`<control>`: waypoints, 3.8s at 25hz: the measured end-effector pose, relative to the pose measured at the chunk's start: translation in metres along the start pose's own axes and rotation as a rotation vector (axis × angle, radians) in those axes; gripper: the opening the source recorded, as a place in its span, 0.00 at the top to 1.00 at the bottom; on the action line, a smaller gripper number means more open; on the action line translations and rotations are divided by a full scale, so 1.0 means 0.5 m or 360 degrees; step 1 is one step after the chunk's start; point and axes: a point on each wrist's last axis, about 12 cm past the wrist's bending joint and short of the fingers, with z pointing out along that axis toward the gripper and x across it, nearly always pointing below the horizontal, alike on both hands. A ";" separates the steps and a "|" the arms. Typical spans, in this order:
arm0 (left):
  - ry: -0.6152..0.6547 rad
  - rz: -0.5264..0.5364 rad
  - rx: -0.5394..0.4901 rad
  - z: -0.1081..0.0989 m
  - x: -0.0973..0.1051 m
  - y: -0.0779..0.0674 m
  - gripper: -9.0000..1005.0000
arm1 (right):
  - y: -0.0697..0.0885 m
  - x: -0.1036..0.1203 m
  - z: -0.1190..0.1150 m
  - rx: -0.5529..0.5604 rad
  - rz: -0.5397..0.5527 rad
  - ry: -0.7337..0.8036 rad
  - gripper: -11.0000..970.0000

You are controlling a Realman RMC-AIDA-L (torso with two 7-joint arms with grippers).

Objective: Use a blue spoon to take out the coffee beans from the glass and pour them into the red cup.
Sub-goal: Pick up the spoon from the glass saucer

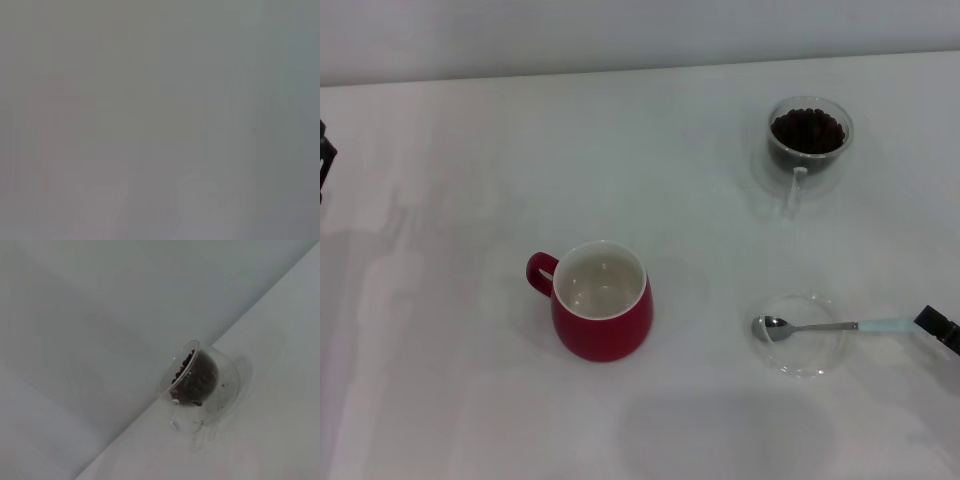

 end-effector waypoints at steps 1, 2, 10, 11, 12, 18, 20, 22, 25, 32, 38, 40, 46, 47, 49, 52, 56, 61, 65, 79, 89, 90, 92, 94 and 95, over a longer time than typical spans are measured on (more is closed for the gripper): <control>0.0024 0.0004 0.0000 -0.003 0.004 0.001 0.12 | 0.001 0.002 0.001 -0.0006 0.0003 -0.0001 0.15; 0.0038 0.0004 -0.0004 -0.005 0.006 0.002 0.12 | 0.003 0.003 0.002 -0.0011 0.0006 -0.0002 0.15; 0.0049 -0.0007 -0.0009 -0.008 0.008 0.006 0.12 | 0.011 0.016 0.016 -0.0043 0.0014 0.0009 0.16; 0.0049 -0.0012 -0.0011 -0.008 0.008 0.007 0.12 | 0.012 0.016 0.020 -0.0048 0.0013 0.0009 0.16; 0.0048 -0.0018 -0.0013 -0.008 0.008 0.007 0.11 | 0.013 0.017 0.022 -0.0049 0.0013 0.0010 0.17; 0.0052 -0.0054 -0.0031 -0.012 0.009 0.010 0.11 | 0.014 0.017 0.028 -0.0051 0.0011 0.0013 0.17; 0.0052 -0.0055 -0.0033 -0.013 0.009 0.010 0.11 | 0.013 0.017 0.028 -0.0046 0.0010 0.0014 0.18; 0.0052 -0.0059 -0.0033 -0.013 0.009 0.010 0.11 | 0.011 0.017 0.029 -0.0033 0.0010 0.0018 0.18; 0.0051 -0.0066 -0.0032 -0.013 0.009 0.010 0.11 | 0.010 0.016 0.033 -0.0029 0.0010 0.0023 0.18; 0.0049 -0.0067 -0.0032 -0.014 0.009 0.010 0.12 | 0.013 0.019 0.038 -0.0041 0.0014 0.0037 0.40; 0.0053 -0.0067 -0.0036 -0.017 0.010 0.011 0.12 | 0.014 0.020 0.042 -0.0050 0.0013 0.0050 0.45; 0.0056 -0.0069 -0.0041 -0.020 0.011 0.012 0.12 | 0.014 0.020 0.043 -0.0052 0.0015 0.0052 0.46; 0.0058 -0.0070 -0.0046 -0.021 0.011 0.013 0.12 | 0.015 0.019 0.046 -0.0053 0.0015 0.0052 0.48; 0.0058 -0.0071 -0.0045 -0.021 0.011 0.013 0.12 | 0.014 0.019 0.046 -0.0053 0.0015 0.0052 0.49; 0.0057 -0.0071 -0.0049 -0.021 0.011 0.013 0.12 | 0.014 0.019 0.046 -0.0051 0.0017 0.0052 0.50; 0.0056 -0.0073 -0.0050 -0.021 0.011 0.013 0.12 | 0.014 0.018 0.046 -0.0050 0.0017 0.0052 0.51; 0.0054 -0.0074 -0.0050 -0.019 0.011 0.013 0.12 | 0.013 0.018 0.047 -0.0043 0.0017 0.0054 0.52; 0.0052 -0.0075 -0.0049 -0.018 0.010 0.012 0.12 | 0.013 0.018 0.047 -0.0042 0.0019 0.0054 0.53; 0.0051 -0.0076 -0.0046 -0.017 0.010 0.011 0.12 | 0.012 0.019 0.046 -0.0040 0.0020 0.0054 0.53; 0.0055 -0.0073 -0.0055 -0.021 0.011 0.014 0.12 | 0.012 0.022 0.046 -0.0034 0.0026 0.0073 0.66; 0.0046 -0.0070 -0.0059 -0.022 0.010 0.016 0.12 | 0.015 0.024 0.048 -0.0049 0.0032 0.0067 0.82; 0.0044 -0.0069 -0.0059 -0.022 0.009 0.016 0.12 | 0.015 0.024 0.048 -0.0051 0.0032 0.0067 0.82; 0.0043 -0.0069 -0.0059 -0.022 0.009 0.016 0.12 | 0.016 0.023 0.048 -0.0056 0.0031 0.0067 0.82; 0.0043 -0.0069 -0.0059 -0.022 0.009 0.016 0.12 | 0.016 0.022 0.047 -0.0060 0.0029 0.0067 0.83; 0.0043 -0.0069 -0.0059 -0.022 0.009 0.016 0.11 | 0.016 0.021 0.047 -0.0064 0.0030 0.0067 0.83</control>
